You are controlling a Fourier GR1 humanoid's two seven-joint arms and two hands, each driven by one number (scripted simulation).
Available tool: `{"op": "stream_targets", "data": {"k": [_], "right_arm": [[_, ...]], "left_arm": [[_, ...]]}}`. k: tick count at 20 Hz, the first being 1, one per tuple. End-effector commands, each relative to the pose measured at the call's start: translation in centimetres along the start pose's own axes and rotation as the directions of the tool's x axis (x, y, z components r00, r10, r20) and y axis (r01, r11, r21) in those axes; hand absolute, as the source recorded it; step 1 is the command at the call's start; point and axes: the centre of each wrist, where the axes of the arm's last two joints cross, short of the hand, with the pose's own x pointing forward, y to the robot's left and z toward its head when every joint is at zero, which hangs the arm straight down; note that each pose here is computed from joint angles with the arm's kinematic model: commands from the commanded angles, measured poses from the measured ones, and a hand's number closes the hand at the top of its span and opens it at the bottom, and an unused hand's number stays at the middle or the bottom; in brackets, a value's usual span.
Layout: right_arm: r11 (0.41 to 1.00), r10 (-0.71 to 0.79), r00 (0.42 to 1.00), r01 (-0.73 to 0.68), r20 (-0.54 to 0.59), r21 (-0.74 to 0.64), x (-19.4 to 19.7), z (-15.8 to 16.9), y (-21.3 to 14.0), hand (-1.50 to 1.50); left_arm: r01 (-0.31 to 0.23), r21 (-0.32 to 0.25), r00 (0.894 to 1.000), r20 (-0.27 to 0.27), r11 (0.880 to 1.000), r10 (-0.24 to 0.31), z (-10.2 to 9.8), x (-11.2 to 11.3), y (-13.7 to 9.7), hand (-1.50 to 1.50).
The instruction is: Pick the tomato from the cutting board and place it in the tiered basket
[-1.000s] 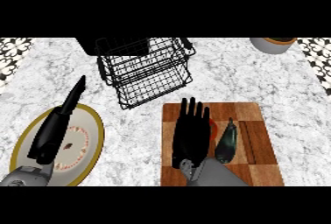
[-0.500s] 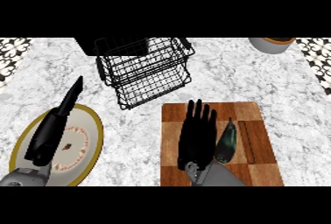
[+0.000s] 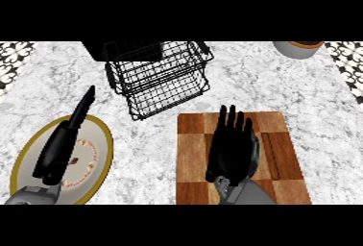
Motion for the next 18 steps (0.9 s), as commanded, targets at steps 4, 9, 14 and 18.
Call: {"op": "stream_targets", "data": {"k": [4, 9, 14, 18], "right_arm": [[0.999, 0.024, 0.983, -0.019, -0.184, 0.030, -0.1, -1.1, 0.9, -1.50], [1.000, 0.020, 0.982, -0.016, -0.186, 0.021, -0.3, -1.9, 3.9, -1.50], [1.000, -0.004, 0.982, 0.008, -0.191, 0.019, -0.5, -1.5, 3.6, -1.50], [0.999, -0.003, 0.982, 0.010, -0.191, 0.038, -2.8, -4.1, 4.5, -1.50]], "left_arm": [[-0.012, -0.013, 1.000, 0.015, 1.000, 0.012, -0.8, 0.9, 0.9, 0.00], [0.004, -0.022, 1.000, 0.024, 1.000, -0.003, -1.5, -0.2, 0.3, 0.00], [-0.004, -0.003, 1.000, 0.021, 1.000, 0.004, -0.6, 1.6, -0.5, 0.00], [-0.001, 0.017, 1.000, 0.011, 1.000, 0.001, -0.6, -0.3, -0.7, 0.00]]}}
